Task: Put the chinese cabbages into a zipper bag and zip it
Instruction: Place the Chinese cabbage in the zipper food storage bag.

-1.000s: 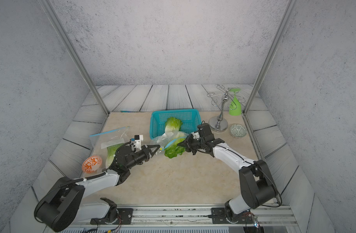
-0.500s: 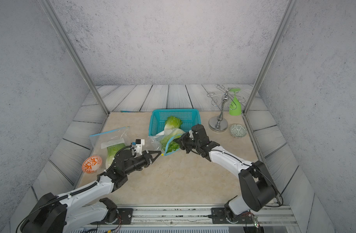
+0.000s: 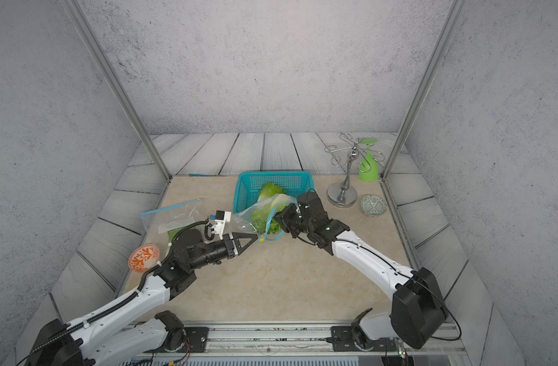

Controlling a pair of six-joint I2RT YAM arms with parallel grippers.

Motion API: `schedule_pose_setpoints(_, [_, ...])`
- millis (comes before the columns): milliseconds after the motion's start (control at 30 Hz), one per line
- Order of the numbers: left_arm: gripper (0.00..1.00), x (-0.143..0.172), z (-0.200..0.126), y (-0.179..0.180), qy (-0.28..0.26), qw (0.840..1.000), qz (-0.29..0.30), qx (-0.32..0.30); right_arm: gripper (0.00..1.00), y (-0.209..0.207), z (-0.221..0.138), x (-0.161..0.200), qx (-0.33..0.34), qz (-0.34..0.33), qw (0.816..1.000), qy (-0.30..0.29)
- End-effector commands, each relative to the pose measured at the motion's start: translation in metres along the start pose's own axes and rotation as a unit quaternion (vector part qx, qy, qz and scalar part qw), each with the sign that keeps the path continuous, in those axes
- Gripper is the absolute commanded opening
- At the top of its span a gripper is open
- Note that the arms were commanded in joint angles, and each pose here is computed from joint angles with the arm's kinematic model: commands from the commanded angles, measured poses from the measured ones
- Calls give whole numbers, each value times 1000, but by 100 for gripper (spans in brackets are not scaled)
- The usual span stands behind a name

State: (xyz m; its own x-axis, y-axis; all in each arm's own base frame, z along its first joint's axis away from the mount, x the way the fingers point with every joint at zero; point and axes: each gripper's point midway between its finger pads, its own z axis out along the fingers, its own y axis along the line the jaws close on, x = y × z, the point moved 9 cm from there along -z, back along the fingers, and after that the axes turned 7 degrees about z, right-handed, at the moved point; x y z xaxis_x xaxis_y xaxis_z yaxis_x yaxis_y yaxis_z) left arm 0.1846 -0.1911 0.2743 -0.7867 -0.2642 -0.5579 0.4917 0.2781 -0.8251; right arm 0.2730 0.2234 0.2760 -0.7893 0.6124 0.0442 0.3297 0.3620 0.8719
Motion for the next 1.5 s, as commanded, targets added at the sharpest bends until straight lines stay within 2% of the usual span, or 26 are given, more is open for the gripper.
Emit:
schedule_pose_setpoints(0, [34,1,-7,-31,80,996,27,43,2,-17,-10,-3,71,-42,996,-26])
schedule_pose_setpoints(67, [39,1,-12,-41,105,993,41,48,2,-17,-15,-2,101,-73,992,-20])
schedule_pose_setpoints(167, [39,1,-16,-45,125,990,51,43,1,-12,-17,0,134,-126,983,8])
schedule_pose_setpoints(333, [39,-11,-8,-26,143,985,69,-74,1,-13,-11,5,197,-188,960,70])
schedule_pose_setpoints(400, [40,-18,1,-23,149,981,86,-86,1,-15,-11,6,204,-196,956,74])
schedule_pose_setpoints(600, [58,-31,27,-22,186,971,113,-100,2,-7,-17,8,212,-220,950,68])
schedule_pose_setpoints(667, [59,-31,32,-17,197,966,120,-115,2,-6,-16,9,209,-220,950,69])
schedule_pose_setpoints(933, [57,-31,60,-15,212,966,116,-95,4,-8,-6,14,213,-218,949,83])
schedule_pose_setpoints(1133, [53,-25,76,0,229,963,102,-99,4,-7,-5,17,211,-220,949,85])
schedule_pose_setpoints(1300, [50,-26,86,5,224,965,93,-96,4,-9,-2,21,211,-221,948,89])
schedule_pose_setpoints(1400, [45,-25,92,7,222,967,86,-93,6,-13,3,22,215,-216,947,96])
schedule_pose_setpoints(1467, [36,-23,95,11,225,967,79,-94,6,-14,5,22,216,-214,948,97])
